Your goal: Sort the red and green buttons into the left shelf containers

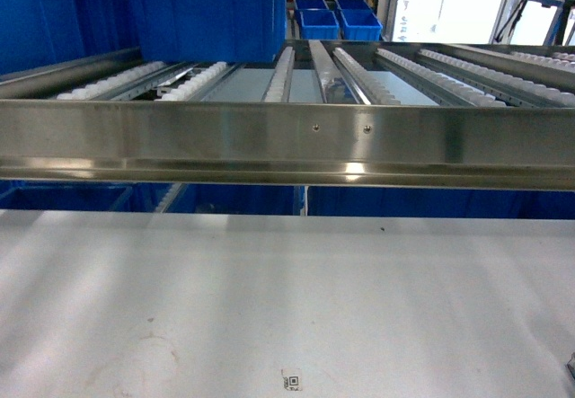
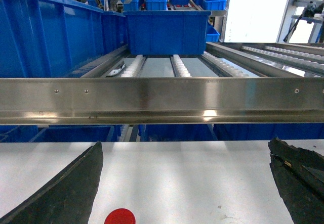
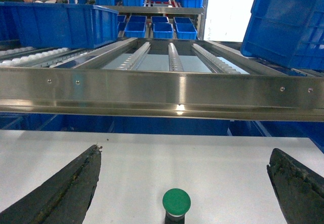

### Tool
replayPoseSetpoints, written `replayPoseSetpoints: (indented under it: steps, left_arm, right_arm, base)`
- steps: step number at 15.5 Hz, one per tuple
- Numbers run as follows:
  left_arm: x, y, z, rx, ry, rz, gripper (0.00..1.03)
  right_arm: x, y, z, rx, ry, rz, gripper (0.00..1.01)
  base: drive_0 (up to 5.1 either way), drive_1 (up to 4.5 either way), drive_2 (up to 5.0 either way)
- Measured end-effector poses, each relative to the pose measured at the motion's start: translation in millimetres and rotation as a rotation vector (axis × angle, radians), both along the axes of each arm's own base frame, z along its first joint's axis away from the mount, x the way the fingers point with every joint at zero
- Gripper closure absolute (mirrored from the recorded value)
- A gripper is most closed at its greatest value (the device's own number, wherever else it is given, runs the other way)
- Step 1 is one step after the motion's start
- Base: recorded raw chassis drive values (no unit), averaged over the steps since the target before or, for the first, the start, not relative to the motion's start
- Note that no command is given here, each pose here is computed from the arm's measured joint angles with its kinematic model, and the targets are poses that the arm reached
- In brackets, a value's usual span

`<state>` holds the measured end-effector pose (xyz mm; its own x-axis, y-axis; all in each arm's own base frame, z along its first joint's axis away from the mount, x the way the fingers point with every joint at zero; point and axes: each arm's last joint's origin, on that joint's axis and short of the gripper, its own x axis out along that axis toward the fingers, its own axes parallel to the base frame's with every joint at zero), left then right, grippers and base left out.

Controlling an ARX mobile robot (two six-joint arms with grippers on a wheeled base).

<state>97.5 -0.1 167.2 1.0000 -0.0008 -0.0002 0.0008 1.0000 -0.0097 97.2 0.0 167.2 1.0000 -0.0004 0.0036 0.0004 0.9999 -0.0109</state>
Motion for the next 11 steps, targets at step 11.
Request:
replayPoseSetpoints:
  steps: [11]
  left_arm:
    - [21,14.0,6,-0.004,-0.031,-0.004,0.05]
  right_arm:
    - [20,1.2,-2.1,-0.025,0.054,0.015,0.03]
  base:
    - [0.0,0.0,0.0]
